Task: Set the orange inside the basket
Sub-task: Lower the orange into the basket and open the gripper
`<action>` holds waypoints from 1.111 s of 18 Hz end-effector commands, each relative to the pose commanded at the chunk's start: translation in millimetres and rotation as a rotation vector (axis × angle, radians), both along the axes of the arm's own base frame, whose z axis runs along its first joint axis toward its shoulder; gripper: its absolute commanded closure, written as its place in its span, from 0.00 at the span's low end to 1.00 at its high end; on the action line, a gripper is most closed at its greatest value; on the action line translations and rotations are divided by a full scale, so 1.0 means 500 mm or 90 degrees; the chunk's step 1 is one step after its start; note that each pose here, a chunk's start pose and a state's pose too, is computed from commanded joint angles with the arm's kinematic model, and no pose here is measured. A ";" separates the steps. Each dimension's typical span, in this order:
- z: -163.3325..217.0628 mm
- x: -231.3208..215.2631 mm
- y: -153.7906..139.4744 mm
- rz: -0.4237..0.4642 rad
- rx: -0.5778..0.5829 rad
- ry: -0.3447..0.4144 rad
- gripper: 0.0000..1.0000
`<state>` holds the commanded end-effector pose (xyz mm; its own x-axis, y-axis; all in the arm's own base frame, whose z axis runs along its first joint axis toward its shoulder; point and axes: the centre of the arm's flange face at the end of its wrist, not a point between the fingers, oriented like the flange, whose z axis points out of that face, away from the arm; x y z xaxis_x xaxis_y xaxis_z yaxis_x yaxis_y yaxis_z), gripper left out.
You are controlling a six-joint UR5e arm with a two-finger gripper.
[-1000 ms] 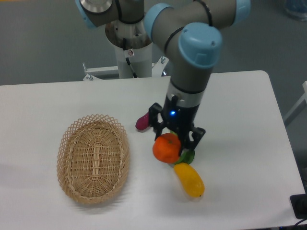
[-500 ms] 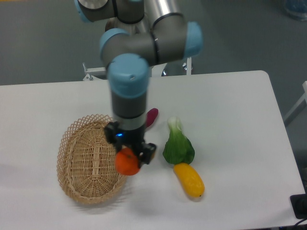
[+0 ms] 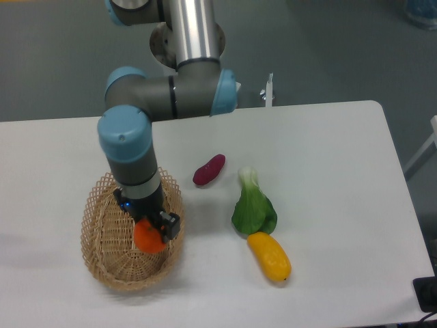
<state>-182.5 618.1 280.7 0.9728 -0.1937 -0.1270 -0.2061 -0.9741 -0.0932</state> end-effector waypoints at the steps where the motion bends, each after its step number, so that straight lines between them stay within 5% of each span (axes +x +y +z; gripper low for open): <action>1: -0.015 0.006 -0.004 -0.002 -0.009 -0.002 0.37; 20: -0.108 0.094 -0.019 -0.025 -0.061 -0.025 0.36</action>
<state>-135.4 608.7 226.8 0.9682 -0.2410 -0.0677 -0.2421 -0.9702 -0.0089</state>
